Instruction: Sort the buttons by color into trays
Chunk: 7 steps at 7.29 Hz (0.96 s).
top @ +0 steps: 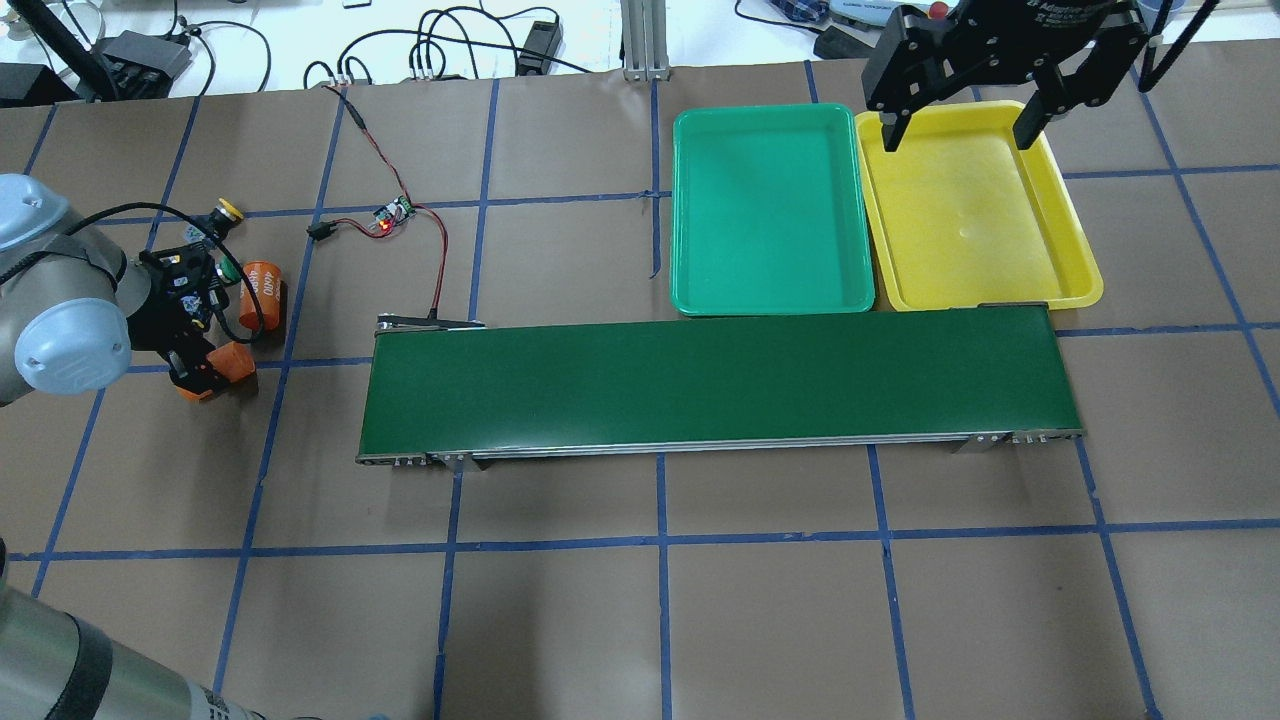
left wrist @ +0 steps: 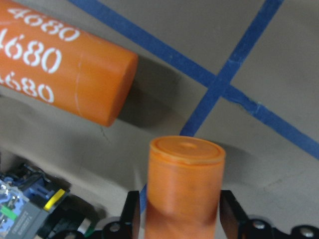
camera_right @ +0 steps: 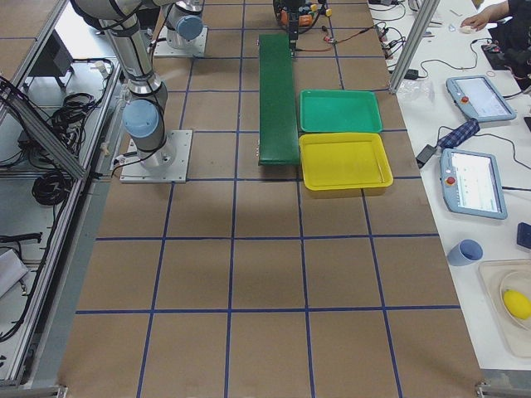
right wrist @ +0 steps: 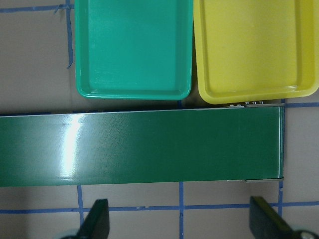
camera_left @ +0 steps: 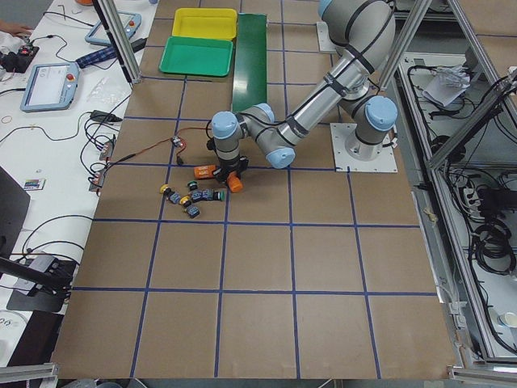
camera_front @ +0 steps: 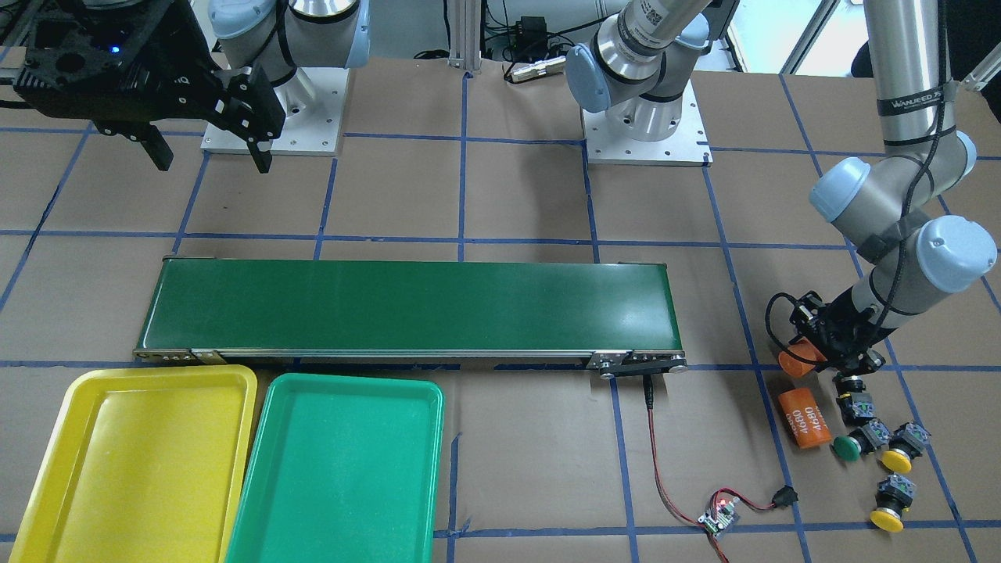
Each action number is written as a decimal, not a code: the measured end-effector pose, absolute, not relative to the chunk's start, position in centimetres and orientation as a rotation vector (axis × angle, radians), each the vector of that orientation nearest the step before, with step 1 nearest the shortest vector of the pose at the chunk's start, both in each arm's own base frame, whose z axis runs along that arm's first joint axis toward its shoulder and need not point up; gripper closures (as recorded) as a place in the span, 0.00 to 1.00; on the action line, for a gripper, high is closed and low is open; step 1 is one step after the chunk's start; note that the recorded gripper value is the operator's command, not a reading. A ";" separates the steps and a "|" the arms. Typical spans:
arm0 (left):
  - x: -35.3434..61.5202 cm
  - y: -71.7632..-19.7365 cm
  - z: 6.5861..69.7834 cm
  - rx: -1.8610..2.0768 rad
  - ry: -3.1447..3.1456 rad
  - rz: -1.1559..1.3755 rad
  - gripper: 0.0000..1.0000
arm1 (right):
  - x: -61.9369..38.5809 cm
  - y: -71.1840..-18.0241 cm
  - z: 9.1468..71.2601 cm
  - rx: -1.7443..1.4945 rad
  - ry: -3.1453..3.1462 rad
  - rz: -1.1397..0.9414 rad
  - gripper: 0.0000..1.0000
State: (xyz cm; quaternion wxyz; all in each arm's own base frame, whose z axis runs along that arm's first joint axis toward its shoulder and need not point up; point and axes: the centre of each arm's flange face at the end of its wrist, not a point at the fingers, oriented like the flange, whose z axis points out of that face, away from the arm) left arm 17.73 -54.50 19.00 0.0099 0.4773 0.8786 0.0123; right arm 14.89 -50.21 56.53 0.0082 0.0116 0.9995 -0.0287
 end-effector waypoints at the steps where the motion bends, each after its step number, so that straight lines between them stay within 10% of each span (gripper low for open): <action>1: 17.5 -54.6 19.6 1.475 2.746 0.030 1.00 | 14.9 -50.2 56.5 0.036 3.124 -0.089 0.00; 7: 13.9 -51.3 26.8 0.606 3.106 0.044 1.00 | 14.9 -50.2 56.5 0.033 3.125 -0.087 0.00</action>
